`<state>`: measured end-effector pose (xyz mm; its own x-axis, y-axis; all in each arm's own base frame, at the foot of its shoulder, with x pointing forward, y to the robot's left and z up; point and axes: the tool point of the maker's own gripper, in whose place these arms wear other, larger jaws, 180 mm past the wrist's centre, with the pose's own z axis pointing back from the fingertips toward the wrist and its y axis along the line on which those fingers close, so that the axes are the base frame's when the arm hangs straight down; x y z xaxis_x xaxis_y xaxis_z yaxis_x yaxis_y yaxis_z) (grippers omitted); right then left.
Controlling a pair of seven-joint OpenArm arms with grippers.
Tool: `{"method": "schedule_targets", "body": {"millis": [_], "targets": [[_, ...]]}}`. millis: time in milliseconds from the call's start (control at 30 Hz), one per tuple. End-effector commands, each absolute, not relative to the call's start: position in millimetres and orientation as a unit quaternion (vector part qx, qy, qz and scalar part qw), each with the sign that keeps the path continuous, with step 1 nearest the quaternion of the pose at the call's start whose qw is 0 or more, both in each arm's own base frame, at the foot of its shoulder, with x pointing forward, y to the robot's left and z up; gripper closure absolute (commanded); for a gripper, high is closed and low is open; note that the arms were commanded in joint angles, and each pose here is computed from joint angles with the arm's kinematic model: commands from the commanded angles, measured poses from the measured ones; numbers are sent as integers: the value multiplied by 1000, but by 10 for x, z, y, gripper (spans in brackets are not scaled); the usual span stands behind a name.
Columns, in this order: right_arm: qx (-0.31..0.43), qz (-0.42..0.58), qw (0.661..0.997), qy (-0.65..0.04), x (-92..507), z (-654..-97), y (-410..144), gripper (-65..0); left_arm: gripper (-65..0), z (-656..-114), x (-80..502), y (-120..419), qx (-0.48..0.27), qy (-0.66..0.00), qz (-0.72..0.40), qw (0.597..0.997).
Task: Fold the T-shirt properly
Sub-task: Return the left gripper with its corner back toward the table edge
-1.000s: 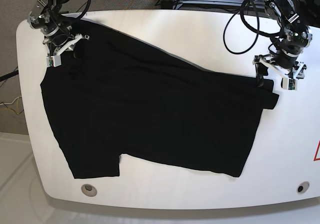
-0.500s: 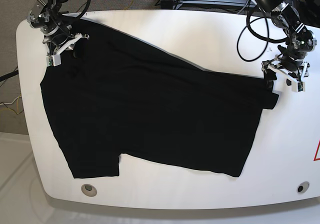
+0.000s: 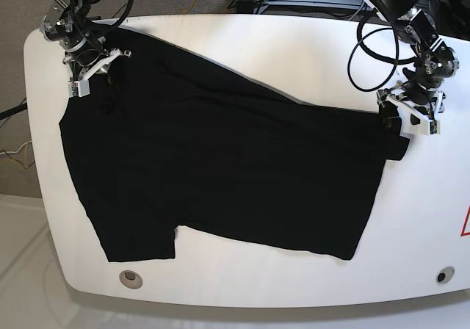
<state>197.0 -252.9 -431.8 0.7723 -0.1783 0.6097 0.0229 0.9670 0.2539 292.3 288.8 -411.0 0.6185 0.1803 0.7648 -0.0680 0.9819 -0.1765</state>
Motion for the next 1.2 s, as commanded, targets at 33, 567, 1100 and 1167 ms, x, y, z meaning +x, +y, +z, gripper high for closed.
{"method": "schedule_targets", "body": {"millis": [33,567,1100,1167], "targets": [[92,-43,958,-270,1732,-4483,-2600,-87,-529,-4118,3018,2868,-80,-434,75,894],[92,-43,957,-271,1745,-4477,-2600,-87,-435,-4264,3053,2581,-127,-422,69,895],[70,-21,950,-304,1872,-4227,-2635,-97,-35,-4284,3052,2546,-131,-419,67,896],[56,-10,947,-317,1886,-4099,-2651,-136,-36,-4284,3052,2546,-131,-419,67,896]]}}
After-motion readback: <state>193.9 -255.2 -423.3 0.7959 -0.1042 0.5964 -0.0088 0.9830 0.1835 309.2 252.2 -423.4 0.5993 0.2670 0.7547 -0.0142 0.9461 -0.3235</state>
